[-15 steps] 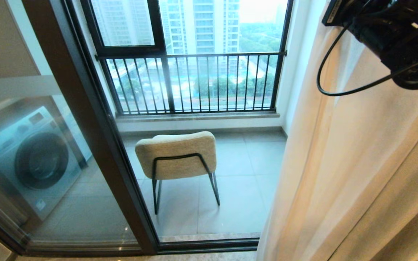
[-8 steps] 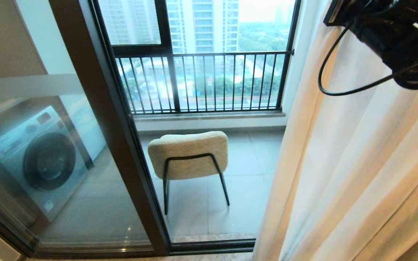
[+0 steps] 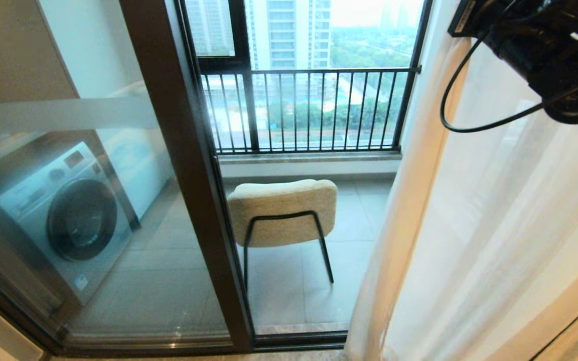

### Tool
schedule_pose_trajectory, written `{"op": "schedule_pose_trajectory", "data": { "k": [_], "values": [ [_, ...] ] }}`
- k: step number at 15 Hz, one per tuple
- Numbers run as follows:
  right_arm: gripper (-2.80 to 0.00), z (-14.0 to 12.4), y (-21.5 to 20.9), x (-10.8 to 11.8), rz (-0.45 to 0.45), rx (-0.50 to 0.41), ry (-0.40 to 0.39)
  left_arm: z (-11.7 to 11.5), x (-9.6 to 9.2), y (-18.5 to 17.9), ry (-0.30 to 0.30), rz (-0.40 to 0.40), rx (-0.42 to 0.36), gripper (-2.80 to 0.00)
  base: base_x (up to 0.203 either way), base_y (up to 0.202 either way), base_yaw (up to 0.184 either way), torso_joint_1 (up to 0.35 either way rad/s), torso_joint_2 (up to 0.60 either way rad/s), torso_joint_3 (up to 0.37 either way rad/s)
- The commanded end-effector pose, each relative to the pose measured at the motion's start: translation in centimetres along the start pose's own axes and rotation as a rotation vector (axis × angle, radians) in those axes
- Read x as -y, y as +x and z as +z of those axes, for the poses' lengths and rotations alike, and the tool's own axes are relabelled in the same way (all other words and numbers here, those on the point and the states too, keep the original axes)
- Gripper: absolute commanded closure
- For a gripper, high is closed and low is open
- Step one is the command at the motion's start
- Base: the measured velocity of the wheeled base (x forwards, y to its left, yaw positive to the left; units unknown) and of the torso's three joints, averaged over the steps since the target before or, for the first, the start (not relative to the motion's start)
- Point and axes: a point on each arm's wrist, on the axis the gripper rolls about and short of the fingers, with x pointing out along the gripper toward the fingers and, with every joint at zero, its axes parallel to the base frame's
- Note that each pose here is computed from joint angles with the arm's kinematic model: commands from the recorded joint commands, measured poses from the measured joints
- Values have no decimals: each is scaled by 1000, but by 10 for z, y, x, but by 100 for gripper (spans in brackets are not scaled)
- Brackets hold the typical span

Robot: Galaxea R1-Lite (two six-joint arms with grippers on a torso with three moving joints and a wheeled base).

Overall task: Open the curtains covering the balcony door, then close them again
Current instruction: Close the inner curtains on both sides

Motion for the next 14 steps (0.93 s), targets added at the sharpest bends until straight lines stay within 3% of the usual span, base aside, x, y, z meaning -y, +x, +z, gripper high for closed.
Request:
{"op": "schedule_pose_trajectory", "data": {
  "k": [1, 14],
  "values": [
    [0, 0, 0, 0, 1, 4, 0, 0, 0, 0, -1, 0, 1, 0, 0, 189, 5, 6, 0, 2],
    [0, 4, -1, 0, -2, 13, 1, 0, 0, 0, 0, 0, 1, 0, 0, 192, 0, 3, 2, 4]
  ]
}}
